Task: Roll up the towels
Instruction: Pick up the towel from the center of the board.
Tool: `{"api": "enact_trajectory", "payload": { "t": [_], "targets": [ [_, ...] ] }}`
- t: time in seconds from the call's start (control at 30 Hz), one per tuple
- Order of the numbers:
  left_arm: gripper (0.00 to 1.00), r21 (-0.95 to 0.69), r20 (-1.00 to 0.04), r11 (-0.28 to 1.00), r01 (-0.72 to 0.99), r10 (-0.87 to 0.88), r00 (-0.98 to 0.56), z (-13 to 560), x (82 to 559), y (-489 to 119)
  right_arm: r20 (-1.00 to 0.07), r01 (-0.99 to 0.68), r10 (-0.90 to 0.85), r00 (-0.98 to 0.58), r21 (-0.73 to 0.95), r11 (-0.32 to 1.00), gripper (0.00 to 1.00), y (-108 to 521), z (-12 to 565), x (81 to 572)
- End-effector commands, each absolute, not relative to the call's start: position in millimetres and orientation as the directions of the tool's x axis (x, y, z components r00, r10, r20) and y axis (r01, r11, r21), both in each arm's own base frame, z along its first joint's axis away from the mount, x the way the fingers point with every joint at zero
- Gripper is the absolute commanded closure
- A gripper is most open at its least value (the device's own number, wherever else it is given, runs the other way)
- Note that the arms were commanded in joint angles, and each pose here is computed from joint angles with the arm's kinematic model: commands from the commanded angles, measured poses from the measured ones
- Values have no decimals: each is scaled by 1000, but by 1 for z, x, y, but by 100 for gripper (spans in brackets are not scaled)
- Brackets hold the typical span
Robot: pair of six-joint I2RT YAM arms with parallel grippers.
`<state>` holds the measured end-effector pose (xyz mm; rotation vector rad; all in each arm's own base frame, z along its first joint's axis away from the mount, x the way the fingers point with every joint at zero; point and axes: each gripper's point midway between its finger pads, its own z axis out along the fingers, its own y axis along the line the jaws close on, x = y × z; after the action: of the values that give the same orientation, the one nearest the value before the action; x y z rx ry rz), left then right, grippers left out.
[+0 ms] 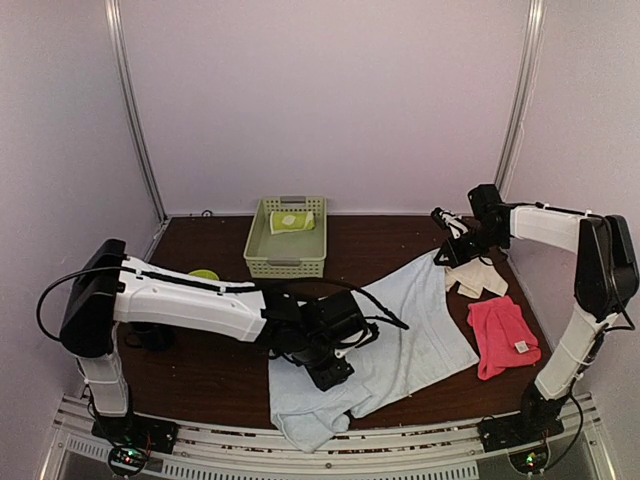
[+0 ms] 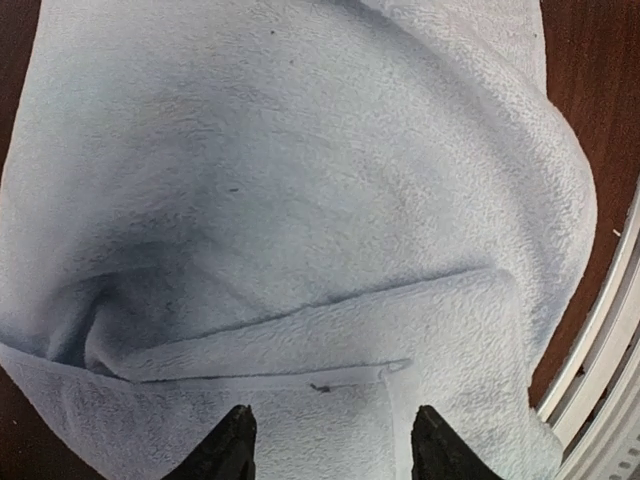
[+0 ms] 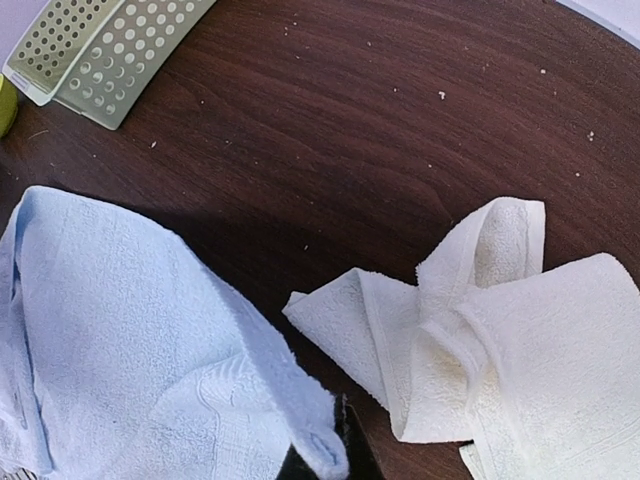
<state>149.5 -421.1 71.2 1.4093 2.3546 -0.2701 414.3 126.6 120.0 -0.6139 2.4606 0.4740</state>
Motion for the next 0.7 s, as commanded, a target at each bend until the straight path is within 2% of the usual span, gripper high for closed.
{"api": "enact_trajectory", "payload": {
  "t": [0.0, 0.2, 0.3, 0.33, 0.47, 0.67],
  "targets": [
    [47, 66, -446, 522, 850, 778, -442, 79, 152, -443, -609, -529, -321, -726, 194, 826, 100, 126, 123, 415],
    [48, 61, -425, 511, 857, 790, -441, 68, 148, -451, -611, -535, -325, -722, 196, 822, 100, 127, 123, 413],
    [62, 80, -406, 505, 860, 804, -435, 63, 145, -452, -614, -537, -327, -718, 191, 821, 100, 127, 124, 413],
    [63, 99, -395, 506, 857, 810, -433, 60, 144, -451, -614, -537, -328, -719, 191, 822, 100, 127, 124, 413],
    [56, 142, -369, 497, 856, 829, -420, 57, 136, -450, -613, -538, -331, -718, 186, 822, 100, 126, 124, 413],
    [57, 203, -317, 502, 841, 846, -429, 46, 136, -441, -609, -539, -332, -721, 191, 820, 100, 127, 122, 413]
  ]
}}
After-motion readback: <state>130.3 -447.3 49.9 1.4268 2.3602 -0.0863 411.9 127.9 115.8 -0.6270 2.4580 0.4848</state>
